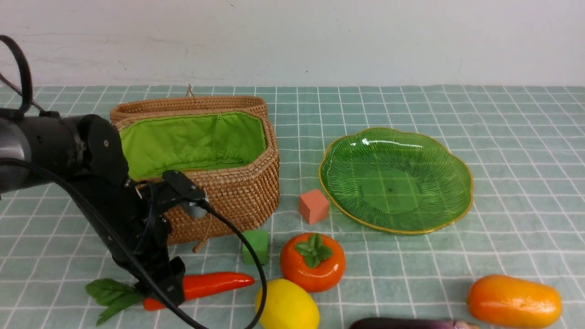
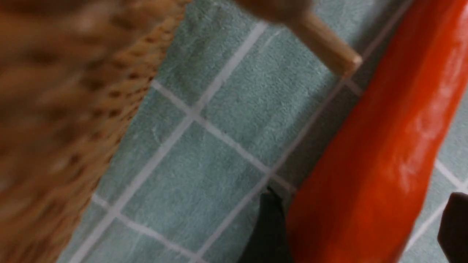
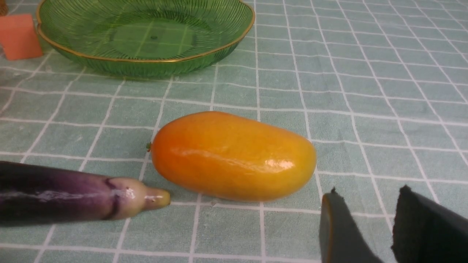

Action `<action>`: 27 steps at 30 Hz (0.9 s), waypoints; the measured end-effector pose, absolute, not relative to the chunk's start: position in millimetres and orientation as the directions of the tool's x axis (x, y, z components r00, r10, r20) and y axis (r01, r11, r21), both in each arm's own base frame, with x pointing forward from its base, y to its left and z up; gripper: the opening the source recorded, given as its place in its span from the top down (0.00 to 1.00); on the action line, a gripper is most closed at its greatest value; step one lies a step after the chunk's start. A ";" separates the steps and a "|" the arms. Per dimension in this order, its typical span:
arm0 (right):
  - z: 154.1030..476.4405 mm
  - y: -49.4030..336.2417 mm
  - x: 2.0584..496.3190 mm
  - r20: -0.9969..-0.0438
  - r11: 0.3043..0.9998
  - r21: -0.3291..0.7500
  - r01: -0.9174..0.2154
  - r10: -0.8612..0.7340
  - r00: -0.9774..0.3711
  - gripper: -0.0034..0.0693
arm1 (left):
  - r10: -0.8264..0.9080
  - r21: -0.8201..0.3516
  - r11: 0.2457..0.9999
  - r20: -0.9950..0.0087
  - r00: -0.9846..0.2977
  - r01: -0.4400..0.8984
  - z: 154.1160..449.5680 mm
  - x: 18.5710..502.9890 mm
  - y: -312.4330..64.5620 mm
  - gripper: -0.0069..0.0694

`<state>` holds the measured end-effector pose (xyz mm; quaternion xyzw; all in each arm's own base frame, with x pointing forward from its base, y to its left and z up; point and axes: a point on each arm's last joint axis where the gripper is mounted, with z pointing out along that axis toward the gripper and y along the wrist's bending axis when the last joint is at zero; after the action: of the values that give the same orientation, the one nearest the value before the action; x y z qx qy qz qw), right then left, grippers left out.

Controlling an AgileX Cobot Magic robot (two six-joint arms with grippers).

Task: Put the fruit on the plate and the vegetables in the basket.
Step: Use the left arm to grab a carrot and put it into the left basket

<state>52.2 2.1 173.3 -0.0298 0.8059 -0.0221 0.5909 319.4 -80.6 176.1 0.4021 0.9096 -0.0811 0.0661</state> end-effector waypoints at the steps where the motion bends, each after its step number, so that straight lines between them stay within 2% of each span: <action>1: 173.3 2.1 52.2 -0.951 0.997 -0.071 -0.022 -0.074 -0.300 0.62 | 0.720 -0.103 0.664 -0.179 -0.670 0.741 175.0 318.9 -80.8 0.22; 3: 173.3 2.1 52.2 -0.951 0.997 -0.071 -0.022 -0.074 -0.300 0.62 | 0.720 -0.110 0.663 -0.175 -0.671 0.740 175.0 318.2 -80.9 0.26; 8: 173.3 2.1 52.2 -0.951 0.997 -0.071 -0.022 -0.074 -0.300 0.62 | 0.733 -0.159 0.651 -0.126 -0.669 0.742 177.6 312.6 -80.8 0.43; 15: 173.3 2.1 52.2 -0.951 0.997 -0.071 -0.022 -0.074 -0.300 0.62 | 0.761 -0.206 0.617 -0.090 -0.643 0.760 208.3 320.3 -83.6 0.46; 20: 173.3 2.1 52.2 -0.951 0.997 -0.071 -0.022 -0.074 -0.300 0.62 | 0.740 -0.110 0.636 -0.193 -0.644 0.764 252.3 336.5 -85.8 0.46; 22: 173.3 2.1 52.2 -0.951 0.997 -0.071 -0.022 -0.074 -0.300 0.62 | 0.743 -0.018 0.631 -0.271 -0.611 0.776 289.0 342.5 -85.2 0.46; 24: 173.3 2.1 52.2 -0.951 0.997 -0.071 -0.022 -0.074 -0.300 0.62 | 0.749 0.024 0.625 -0.302 -0.590 0.780 304.6 344.4 -84.7 0.46; 26: 173.3 2.1 52.2 -0.951 0.997 -0.071 -0.022 -0.074 -0.300 0.62 | 0.760 0.134 0.615 -0.363 -0.539 0.777 341.7 348.6 -82.3 0.47; 27: 173.3 2.1 52.2 -0.951 0.997 -0.071 -0.022 -0.074 -0.300 0.62 | 0.762 0.144 0.615 -0.363 -0.536 0.776 343.8 349.1 -81.8 0.47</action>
<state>52.2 2.1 173.3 -0.0298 0.8059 -0.0221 0.5909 349.1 -81.8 343.8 0.4386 0.8763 -0.0172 0.1987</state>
